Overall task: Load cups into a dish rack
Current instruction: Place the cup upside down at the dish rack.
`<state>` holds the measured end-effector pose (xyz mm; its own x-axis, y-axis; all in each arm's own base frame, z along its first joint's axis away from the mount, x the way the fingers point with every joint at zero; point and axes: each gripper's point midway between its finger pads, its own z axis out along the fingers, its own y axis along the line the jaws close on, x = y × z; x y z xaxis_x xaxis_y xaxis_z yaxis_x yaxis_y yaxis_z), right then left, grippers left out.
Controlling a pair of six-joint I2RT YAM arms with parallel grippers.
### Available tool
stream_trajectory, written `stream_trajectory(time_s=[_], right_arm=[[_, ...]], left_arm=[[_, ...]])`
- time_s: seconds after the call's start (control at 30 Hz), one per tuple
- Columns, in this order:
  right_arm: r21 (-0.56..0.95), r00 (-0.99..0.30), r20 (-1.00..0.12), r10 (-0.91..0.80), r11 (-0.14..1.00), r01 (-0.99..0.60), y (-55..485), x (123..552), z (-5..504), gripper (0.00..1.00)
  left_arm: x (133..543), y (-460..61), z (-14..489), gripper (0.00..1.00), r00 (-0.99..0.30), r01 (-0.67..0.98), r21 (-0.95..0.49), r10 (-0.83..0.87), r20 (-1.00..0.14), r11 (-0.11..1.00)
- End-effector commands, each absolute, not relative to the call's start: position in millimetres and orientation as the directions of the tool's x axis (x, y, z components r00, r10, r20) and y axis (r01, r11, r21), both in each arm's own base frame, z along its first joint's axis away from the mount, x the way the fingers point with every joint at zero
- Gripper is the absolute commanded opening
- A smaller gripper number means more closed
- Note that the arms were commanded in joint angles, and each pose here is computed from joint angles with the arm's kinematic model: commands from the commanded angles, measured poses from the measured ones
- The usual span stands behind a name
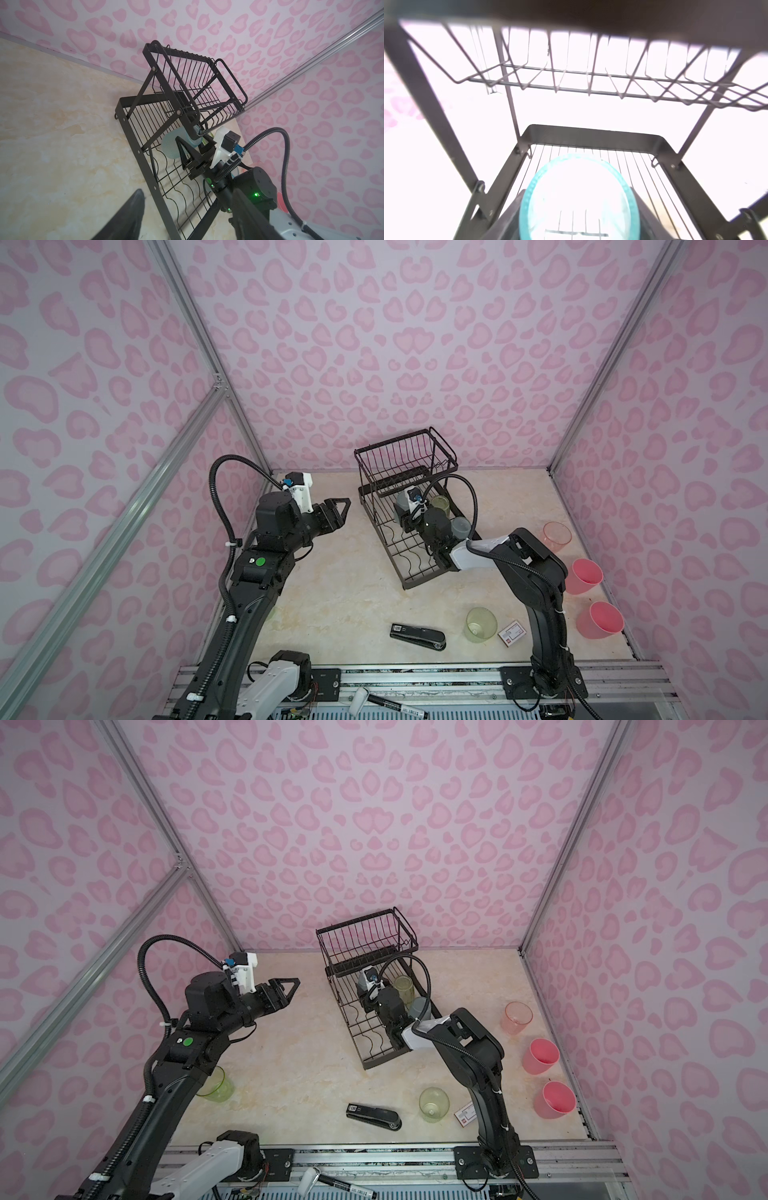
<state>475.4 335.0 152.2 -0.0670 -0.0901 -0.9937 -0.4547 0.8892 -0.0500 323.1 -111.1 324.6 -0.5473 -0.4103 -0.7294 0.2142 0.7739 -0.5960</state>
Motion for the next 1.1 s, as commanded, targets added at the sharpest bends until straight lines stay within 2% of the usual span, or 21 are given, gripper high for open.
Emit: stream_trajectory(time_s=[0.0,0.63,0.77,1.07], right_arm=[[-0.048,-0.068,-0.994,-0.087,0.896,-0.442,334,475,150,0.43],[-0.057,-0.139,-0.983,-0.123,0.912,-0.407,326,490,131,0.47],[-0.056,-0.142,-0.982,-0.123,0.914,-0.401,325,491,131,0.52],[-0.059,-0.145,-0.981,-0.126,0.916,-0.396,324,491,131,0.71]], left_arm=[[324,-111,331,0.68,-0.523,0.239,-0.591,-0.41,-0.747,0.771],[327,-112,328,0.68,-0.532,0.241,-0.603,-0.416,-0.737,0.761],[327,-112,329,0.68,-0.529,0.241,-0.605,-0.419,-0.737,0.759],[325,-111,327,0.68,-0.527,0.239,-0.605,-0.422,-0.737,0.759]])
